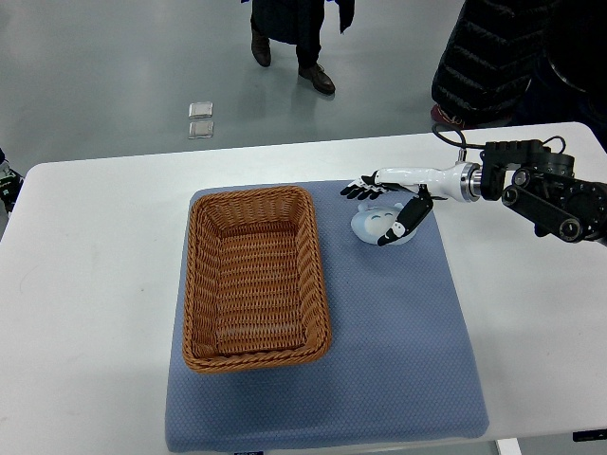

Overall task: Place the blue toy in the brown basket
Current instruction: 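Lower the right hand over the pale blue plush toy, then close the right hand fingers around the plush toy and lift it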

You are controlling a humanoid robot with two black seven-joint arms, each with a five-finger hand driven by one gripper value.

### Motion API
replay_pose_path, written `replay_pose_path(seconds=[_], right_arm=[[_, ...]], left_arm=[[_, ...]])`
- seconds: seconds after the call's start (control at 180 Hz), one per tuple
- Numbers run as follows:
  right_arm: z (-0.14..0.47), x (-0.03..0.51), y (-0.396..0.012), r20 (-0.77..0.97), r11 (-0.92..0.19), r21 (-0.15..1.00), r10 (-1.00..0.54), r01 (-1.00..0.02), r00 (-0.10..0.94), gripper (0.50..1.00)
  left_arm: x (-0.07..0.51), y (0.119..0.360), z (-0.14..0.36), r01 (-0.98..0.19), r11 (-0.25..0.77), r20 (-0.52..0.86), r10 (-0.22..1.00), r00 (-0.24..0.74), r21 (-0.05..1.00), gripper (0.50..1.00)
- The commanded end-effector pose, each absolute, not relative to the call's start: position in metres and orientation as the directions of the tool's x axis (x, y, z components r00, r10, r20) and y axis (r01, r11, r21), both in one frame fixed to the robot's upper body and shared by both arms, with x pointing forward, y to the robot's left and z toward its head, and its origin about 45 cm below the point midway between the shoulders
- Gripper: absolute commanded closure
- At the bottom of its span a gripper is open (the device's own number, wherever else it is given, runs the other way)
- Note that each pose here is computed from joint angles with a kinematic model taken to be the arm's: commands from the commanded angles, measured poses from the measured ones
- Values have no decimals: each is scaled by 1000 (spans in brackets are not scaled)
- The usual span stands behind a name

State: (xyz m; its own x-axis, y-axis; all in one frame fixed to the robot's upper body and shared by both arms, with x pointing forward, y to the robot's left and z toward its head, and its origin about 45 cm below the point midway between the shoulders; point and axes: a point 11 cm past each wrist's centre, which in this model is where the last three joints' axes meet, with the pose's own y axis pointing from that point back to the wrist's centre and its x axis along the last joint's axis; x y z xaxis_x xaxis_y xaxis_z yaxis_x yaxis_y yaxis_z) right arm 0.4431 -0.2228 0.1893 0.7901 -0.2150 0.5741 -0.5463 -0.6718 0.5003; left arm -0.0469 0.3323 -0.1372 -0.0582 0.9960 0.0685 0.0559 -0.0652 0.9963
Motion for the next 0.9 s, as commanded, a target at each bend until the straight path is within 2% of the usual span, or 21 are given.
replay_pose_path(seconds=[0.0, 0.478, 0.617, 0.767, 0.894], right_arm=[[187, 443, -224, 611, -663, 496, -194, -562, 768, 593], [175, 439, -227, 662, -639, 502, -149, -582, 735, 609], [170, 437, -227, 657, -636, 509, -148, -580, 739, 701], [168, 437, -229, 655, -630, 514, -151, -583, 740, 748], [168, 437, -231, 656, -626, 515, -152, -585, 739, 822]], left_arm=[[-47, 332, -137, 56, -65, 68, 996, -58, 996, 500], [-47, 332, -137, 56, -65, 68, 996, -60, 996, 500], [-47, 332, -137, 56, -65, 68, 996, -60, 996, 500], [-47, 332, -137, 56, -65, 68, 996, -60, 996, 500], [-47, 332, -137, 55, -64, 67, 996, -61, 996, 500]])
